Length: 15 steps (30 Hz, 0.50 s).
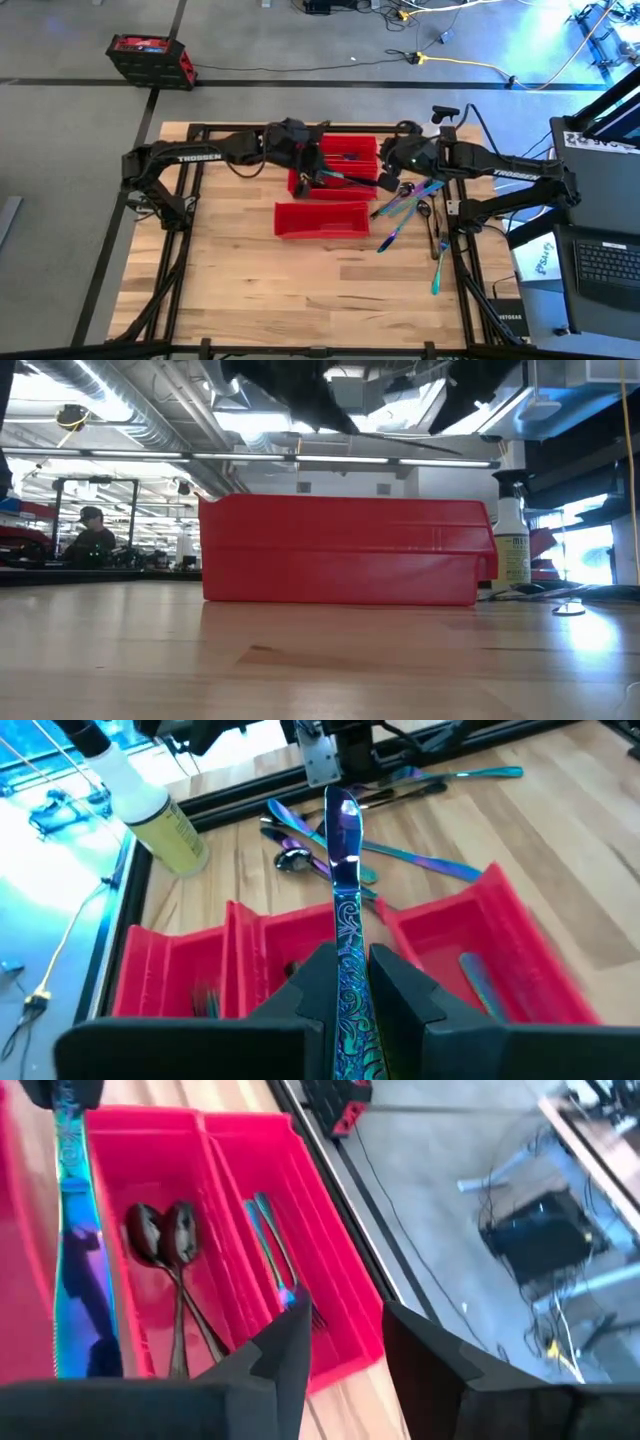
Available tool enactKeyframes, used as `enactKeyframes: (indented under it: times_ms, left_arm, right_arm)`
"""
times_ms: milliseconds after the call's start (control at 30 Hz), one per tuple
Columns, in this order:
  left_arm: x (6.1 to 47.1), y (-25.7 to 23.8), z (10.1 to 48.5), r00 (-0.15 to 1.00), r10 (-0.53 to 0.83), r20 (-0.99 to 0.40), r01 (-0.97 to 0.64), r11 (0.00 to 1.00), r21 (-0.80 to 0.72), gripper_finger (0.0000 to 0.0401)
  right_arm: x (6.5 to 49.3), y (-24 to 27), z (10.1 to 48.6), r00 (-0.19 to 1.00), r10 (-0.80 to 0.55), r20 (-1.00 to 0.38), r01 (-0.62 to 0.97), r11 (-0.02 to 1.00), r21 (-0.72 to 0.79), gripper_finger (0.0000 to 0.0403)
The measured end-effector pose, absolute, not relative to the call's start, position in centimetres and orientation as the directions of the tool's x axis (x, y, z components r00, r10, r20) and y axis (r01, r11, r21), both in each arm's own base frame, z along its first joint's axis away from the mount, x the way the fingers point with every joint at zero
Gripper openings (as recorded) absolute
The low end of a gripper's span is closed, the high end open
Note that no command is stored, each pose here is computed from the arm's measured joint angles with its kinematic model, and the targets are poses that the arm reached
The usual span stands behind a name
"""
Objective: Sort silverware
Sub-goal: Put the purple table knife into the bottom red bin
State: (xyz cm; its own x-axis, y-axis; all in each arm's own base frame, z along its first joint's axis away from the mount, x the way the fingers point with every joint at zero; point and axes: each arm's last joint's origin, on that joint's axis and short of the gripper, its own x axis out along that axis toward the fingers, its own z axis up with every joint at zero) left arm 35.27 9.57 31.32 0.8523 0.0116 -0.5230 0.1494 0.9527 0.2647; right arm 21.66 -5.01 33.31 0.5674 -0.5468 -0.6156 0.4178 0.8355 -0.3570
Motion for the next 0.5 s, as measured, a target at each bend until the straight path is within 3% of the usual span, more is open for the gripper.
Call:
enactKeyframes:
  times_ms: [500]
  left_arm:
    - [34.0, 14.1, 29.0, 0.909, 0.072, -0.410, 0.067, 0.946, 0.316, 0.0028]
  right_arm:
    - [21.6, -5.4, 33.3, 0.547, -0.578, -0.606, 0.458, 0.812, -0.361, 0.0111]
